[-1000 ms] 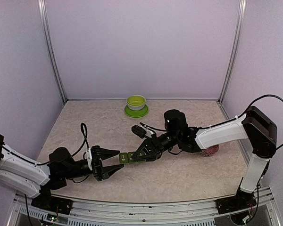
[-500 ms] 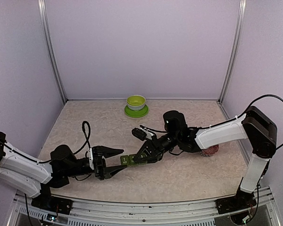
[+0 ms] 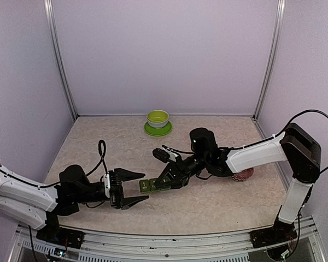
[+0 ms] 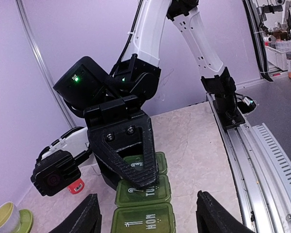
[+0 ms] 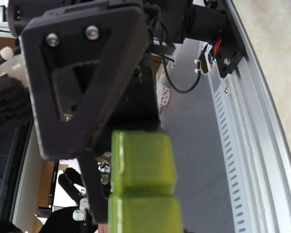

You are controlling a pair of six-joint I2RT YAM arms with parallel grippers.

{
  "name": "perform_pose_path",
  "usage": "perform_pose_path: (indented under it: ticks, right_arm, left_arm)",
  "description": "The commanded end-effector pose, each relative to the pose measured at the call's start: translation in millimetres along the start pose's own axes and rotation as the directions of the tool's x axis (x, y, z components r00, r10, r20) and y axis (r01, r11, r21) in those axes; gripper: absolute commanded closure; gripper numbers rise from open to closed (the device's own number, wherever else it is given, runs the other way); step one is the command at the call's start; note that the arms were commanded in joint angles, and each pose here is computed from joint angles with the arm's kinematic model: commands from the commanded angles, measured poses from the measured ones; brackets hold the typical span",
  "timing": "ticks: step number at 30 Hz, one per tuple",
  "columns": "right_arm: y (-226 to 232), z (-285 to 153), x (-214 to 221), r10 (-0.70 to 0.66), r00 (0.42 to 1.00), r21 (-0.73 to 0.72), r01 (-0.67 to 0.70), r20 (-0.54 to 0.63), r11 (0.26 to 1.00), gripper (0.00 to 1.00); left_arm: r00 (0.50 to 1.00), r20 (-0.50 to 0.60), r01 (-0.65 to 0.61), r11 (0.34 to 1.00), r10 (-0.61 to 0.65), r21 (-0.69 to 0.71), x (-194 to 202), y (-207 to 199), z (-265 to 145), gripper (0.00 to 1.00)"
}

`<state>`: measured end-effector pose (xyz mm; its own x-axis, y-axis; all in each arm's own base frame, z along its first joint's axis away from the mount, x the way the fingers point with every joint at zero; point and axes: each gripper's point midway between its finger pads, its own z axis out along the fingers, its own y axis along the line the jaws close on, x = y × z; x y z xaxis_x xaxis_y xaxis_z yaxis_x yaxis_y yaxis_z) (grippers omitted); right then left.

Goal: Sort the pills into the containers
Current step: Open the lid of the pill container.

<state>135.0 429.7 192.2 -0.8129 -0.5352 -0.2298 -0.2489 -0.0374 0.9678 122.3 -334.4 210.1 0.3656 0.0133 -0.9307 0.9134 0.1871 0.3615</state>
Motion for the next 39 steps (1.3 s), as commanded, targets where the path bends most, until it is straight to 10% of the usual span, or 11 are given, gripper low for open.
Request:
perform_pose_path:
  ticks: [1,26,39]
  right_arm:
    - [12.5,-3.2,2.0,-0.028,1.0,-0.022,0.028,-0.005,0.999,0.8]
    - [16.9,-3.5,0.3,-0.042,0.999,-0.037,0.042,-0.003,0.998,0.8]
    - [-9.9,-11.7,-11.6,-0.05,0.998,0.068,0.047,0.038,0.997,0.81]
  left_arm:
    - [0.998,-0.035,-0.048,0.999,0.048,-0.002,0.0,1.5,0.5,0.35]
    - [0.998,-0.041,-0.04,0.999,0.041,0.033,0.1,-3.1,3.0,0.71]
    - [0.996,-0.009,0.085,0.996,-0.086,-0.021,-8.0,10.8,9.9,0.7]
